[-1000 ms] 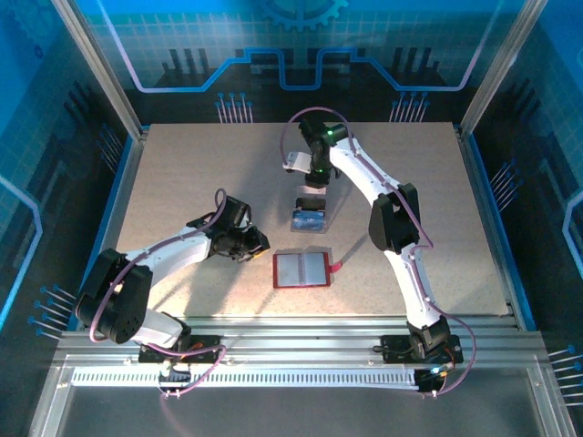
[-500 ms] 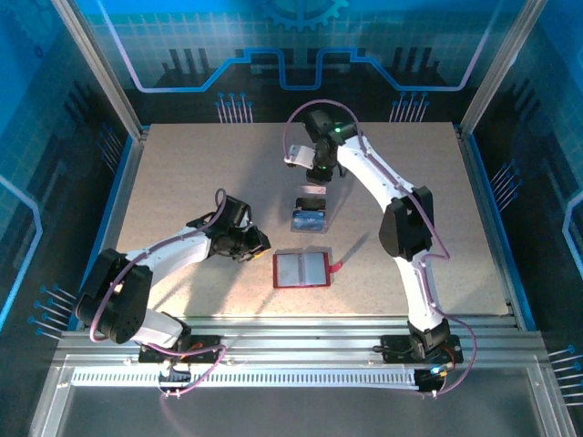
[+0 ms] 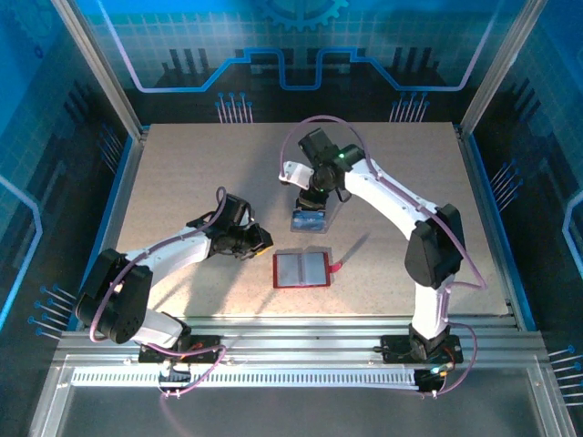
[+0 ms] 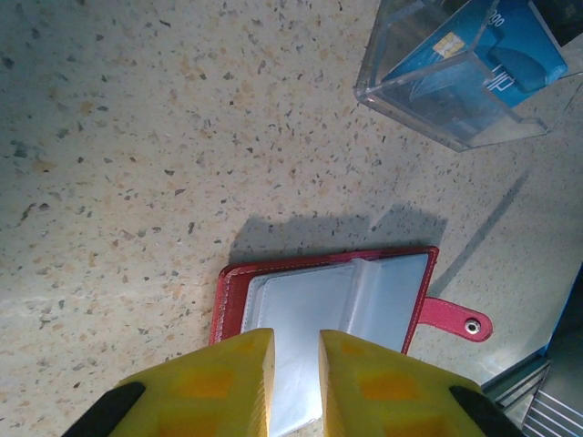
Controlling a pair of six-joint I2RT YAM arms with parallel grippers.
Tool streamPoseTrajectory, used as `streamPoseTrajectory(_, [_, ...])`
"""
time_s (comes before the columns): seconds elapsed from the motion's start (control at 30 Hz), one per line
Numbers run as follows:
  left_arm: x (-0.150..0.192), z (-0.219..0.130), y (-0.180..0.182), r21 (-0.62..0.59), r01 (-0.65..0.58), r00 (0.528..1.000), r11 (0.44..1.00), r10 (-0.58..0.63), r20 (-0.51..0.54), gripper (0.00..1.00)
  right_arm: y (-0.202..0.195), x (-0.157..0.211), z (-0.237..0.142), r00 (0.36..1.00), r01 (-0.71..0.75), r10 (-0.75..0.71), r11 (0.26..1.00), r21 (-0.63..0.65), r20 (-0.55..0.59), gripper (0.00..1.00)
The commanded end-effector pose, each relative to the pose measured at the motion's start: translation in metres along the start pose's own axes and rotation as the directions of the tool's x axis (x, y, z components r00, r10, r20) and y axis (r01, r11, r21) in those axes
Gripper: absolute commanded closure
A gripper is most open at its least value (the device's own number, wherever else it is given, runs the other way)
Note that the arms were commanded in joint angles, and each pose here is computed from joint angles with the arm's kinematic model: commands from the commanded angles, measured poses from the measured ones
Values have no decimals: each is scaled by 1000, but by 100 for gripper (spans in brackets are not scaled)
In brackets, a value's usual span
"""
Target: Take the credit cards out of the card holder
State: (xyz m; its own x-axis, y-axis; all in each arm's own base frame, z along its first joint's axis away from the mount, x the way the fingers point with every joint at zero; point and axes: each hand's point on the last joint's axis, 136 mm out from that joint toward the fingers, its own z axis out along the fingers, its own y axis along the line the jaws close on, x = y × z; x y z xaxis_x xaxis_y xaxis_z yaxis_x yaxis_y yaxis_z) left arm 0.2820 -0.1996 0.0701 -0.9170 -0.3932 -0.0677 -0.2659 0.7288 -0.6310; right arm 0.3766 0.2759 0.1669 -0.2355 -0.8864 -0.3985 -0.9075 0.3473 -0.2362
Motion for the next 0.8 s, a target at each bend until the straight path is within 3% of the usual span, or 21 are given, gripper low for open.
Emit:
streamPoseTrajectory(0.0, [3,-2,-1,32,2,1000,999,-1,-7,79,19,-26,-22,985,-88,92,996,-32,143,71])
streamPoseTrajectory(0.37, [6,-9,-3,51,-1,1000,999,1,4,79,81,-37,-32,920,-264,297,952,-157,256,71])
streamPoseTrajectory(0.6, [9,-7,-1,57,8,1000,998,-8,-6,79,110,-30,-23,897,-338,372,926,-172,239,72])
streamPoseTrajectory(0.77, [15,-1,1,65,13,999,998,-11,-35,79,132,-26,-14,843,-420,482,868,-267,241,72])
